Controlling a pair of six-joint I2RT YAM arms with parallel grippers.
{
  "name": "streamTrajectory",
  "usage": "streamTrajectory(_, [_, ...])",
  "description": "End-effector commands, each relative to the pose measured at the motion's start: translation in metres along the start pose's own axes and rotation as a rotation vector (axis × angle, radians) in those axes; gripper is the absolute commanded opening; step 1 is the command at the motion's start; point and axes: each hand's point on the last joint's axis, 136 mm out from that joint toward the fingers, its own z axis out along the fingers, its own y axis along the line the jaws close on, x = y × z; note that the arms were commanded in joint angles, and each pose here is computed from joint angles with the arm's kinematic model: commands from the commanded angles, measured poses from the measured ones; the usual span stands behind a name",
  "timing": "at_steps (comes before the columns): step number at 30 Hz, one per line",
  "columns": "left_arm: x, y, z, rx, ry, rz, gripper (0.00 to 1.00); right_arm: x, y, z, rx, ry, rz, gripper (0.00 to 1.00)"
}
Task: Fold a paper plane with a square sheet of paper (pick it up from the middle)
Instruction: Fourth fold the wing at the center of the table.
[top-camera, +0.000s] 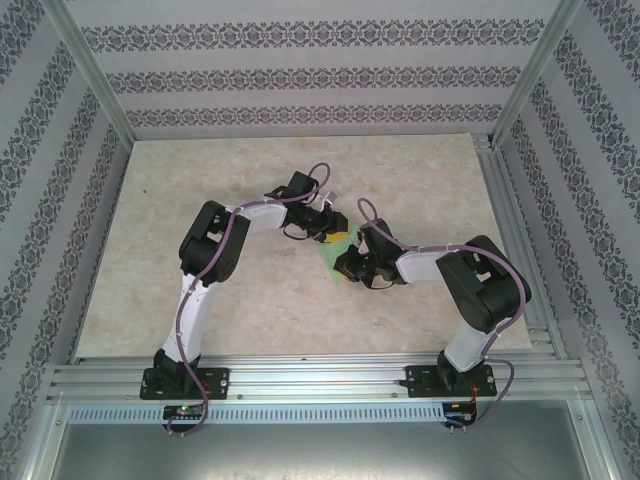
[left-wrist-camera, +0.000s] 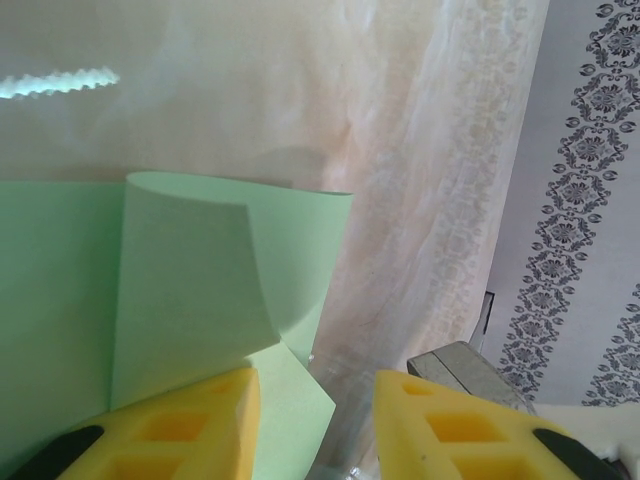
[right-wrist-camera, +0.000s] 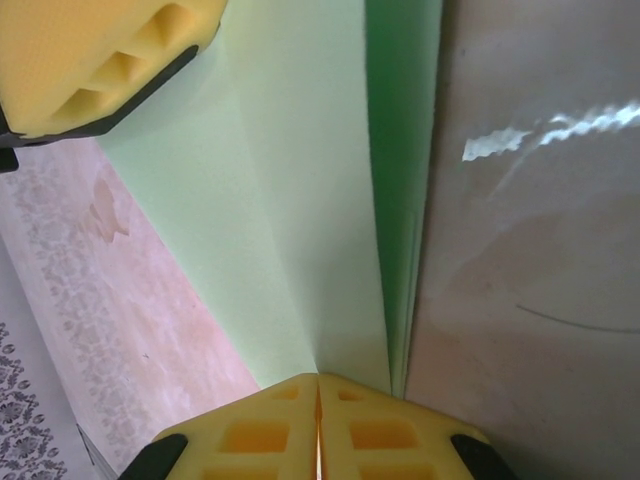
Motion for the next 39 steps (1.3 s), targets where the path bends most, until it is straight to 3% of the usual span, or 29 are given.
streamTrajectory(1, [-0.026,0.026,-0.003,-0.054,-0.061,0.025,0.37,0.032,-0.062,0.009,0.226,0.091,0.036,0.08])
streamTrajectory(24, [-0.08,0.016,0.003,0.021,-0.041,0.033,0.42,0.038,-0.075,0.004,0.345,0.146,-0.015,0.07])
streamTrajectory(33, [-0.107,0.033,0.005,0.013,-0.079,-0.031,0.43,0.038,-0.075,0.002,0.362,0.16,-0.028,0.07])
streamTrajectory(39, [-0.135,0.021,0.0,0.051,-0.119,-0.048,0.46,0.037,-0.072,-0.002,0.371,0.159,-0.044,0.07])
